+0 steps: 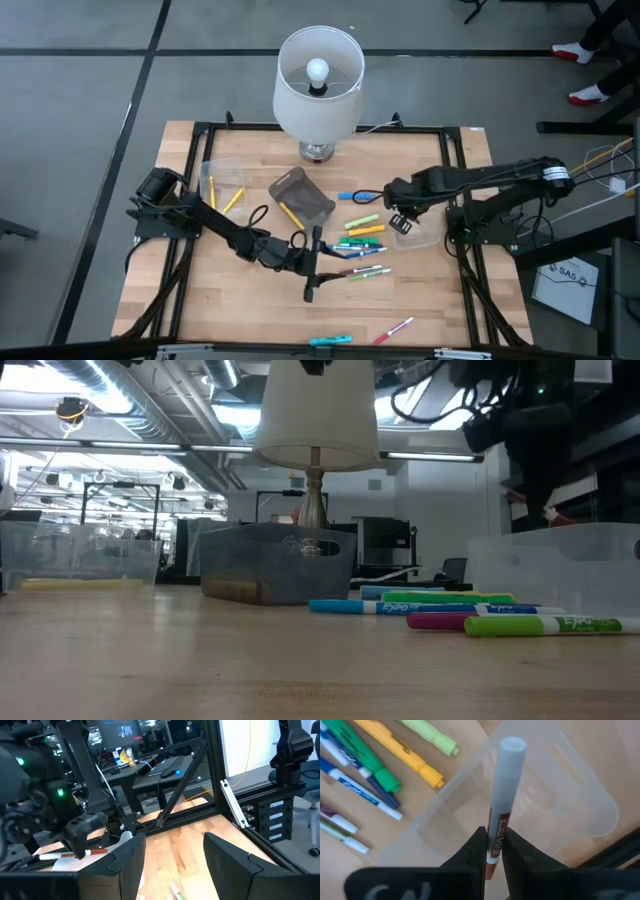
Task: Pick & Place Markers
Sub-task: Put the brown highlighter into the right transparent bin, then put the pink highlighter into the right transparent bin
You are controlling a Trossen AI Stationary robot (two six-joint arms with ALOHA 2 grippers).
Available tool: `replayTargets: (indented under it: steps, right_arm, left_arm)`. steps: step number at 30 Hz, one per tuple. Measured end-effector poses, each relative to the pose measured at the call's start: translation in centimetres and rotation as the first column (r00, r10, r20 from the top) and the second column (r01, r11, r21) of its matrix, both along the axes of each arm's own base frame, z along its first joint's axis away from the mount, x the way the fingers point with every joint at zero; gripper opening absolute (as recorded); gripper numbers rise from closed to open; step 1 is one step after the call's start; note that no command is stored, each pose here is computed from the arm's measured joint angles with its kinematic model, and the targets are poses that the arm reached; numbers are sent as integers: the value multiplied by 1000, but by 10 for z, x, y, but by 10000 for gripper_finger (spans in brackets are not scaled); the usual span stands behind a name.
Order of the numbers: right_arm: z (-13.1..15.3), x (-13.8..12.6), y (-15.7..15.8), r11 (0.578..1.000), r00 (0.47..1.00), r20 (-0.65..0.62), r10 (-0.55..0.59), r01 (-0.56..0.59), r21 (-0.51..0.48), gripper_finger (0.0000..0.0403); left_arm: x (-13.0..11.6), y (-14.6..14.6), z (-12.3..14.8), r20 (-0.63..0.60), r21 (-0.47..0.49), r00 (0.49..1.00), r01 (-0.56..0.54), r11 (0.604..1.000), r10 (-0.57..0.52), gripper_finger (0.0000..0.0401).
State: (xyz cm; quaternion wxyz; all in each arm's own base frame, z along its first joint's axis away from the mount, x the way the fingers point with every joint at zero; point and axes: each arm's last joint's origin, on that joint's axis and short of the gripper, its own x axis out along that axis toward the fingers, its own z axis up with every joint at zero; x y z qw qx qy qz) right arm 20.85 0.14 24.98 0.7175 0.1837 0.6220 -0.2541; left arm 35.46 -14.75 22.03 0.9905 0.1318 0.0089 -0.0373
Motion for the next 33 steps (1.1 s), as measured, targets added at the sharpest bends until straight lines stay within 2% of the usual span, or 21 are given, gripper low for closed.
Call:
replayTargets:
  steps: [8, 17, 21, 33]
  right_arm:
    - [-16, 5, 0, 1000, 989, -149, 0, -1, -4, 45]
    - [-20, 8, 0, 1000, 984, -176, 27, -28, -3, 70]
    - [-20, 8, -1, 999, 984, -175, 19, -25, -34, 82]
    - [-15, 9, 0, 999, 984, -175, 34, -37, -15, 84]
  left_arm:
    - [-4, -9, -1, -11, -7, 1000, 23, 1000, -24, 196]
    - [-5, -11, -1, -8, -3, 1000, 29, 1000, -29, 196]
    - [-5, -11, -1, -9, -12, 1000, 28, 1000, -29, 196]
    - [-7, -15, -1, -18, -60, 1000, 7, 998, -8, 196]
